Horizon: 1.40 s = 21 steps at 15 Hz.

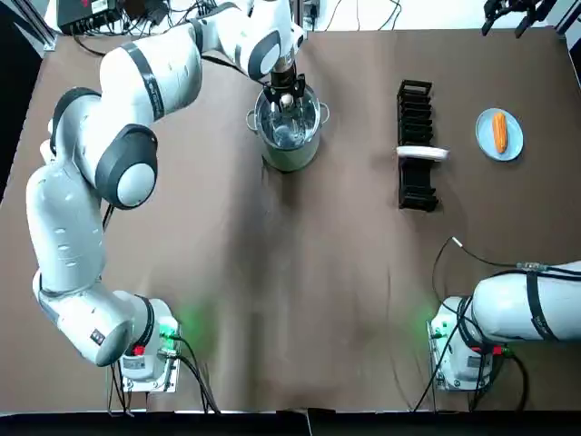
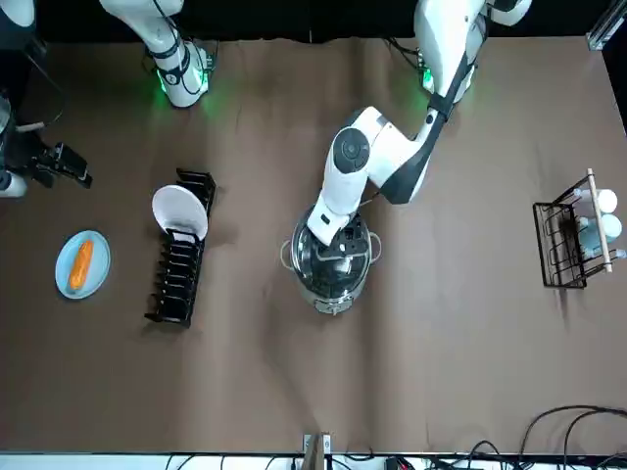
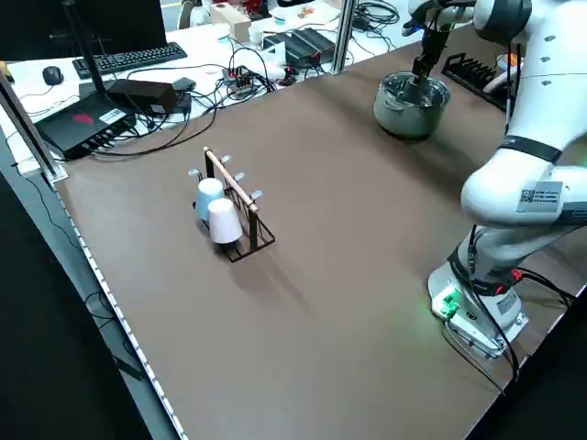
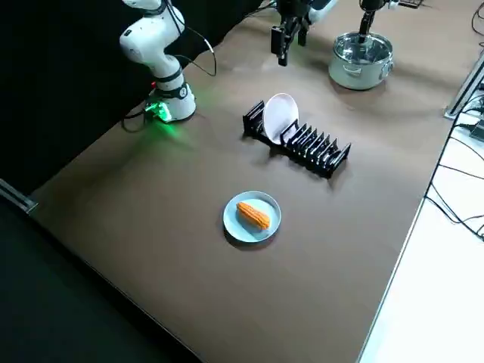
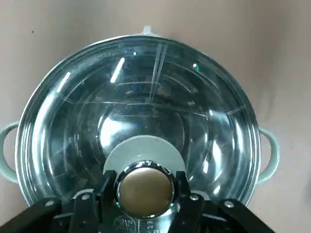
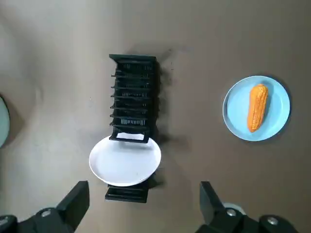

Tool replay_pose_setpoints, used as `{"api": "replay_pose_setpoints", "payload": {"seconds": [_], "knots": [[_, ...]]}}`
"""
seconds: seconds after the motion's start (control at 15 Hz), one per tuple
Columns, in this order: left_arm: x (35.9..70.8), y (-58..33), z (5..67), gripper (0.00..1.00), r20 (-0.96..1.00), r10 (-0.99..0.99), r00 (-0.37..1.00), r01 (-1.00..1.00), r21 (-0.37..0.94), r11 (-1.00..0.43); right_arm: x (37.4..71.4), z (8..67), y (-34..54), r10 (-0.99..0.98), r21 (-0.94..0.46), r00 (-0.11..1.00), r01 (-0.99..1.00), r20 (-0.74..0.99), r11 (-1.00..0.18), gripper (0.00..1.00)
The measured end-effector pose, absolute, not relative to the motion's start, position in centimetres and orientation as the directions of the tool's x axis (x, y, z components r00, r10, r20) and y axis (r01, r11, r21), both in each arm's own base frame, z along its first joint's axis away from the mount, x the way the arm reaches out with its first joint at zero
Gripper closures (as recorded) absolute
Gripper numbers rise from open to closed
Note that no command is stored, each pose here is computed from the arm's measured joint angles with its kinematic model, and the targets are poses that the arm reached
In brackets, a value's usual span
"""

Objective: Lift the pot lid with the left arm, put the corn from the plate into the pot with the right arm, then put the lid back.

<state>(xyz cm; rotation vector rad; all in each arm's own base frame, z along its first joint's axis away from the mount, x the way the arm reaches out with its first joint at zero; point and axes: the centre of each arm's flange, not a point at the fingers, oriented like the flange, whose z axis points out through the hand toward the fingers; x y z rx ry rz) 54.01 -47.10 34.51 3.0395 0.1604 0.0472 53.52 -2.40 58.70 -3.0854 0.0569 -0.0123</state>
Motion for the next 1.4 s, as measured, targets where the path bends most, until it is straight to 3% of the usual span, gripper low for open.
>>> {"api": "replay_pose_setpoints", "payload": {"seconds": [0.13,0.33,0.67,1.13,1.4], "knots": [[53.9,-47.3,34.6,0.50,0.028,0.113,0.993,0.110,0.099,-0.989,53.6,58.9,-2.5,-0.040,-0.056,0.999,-0.039,0.015,-0.998,0.00],[53.9,-47.3,34.6,0.49,0.025,0.145,0.989,0.142,0.099,-0.985,54.0,57.4,-2.9,-0.046,-0.055,0.999,-0.046,-0.012,-0.997,0.00],[54.0,-47.2,36.0,0.49,0.029,0.182,0.983,0.178,0.109,-0.978,57.3,49.3,-3.7,-0.063,-0.047,0.989,-0.070,-0.137,-0.996,0.00],[56.2,-38.1,47.8,0.49,0.010,0.302,0.953,0.301,0.088,-0.950,59.0,43.0,-5.9,-0.104,-0.034,0.967,-0.115,-0.231,-0.993,0.00],[57.2,-32.2,50.9,0.49,-0.026,0.253,0.967,0.254,0.059,-0.965,60.1,38.7,-13.7,-0.182,0.074,0.966,-0.171,-0.184,-0.983,0.09]]}}
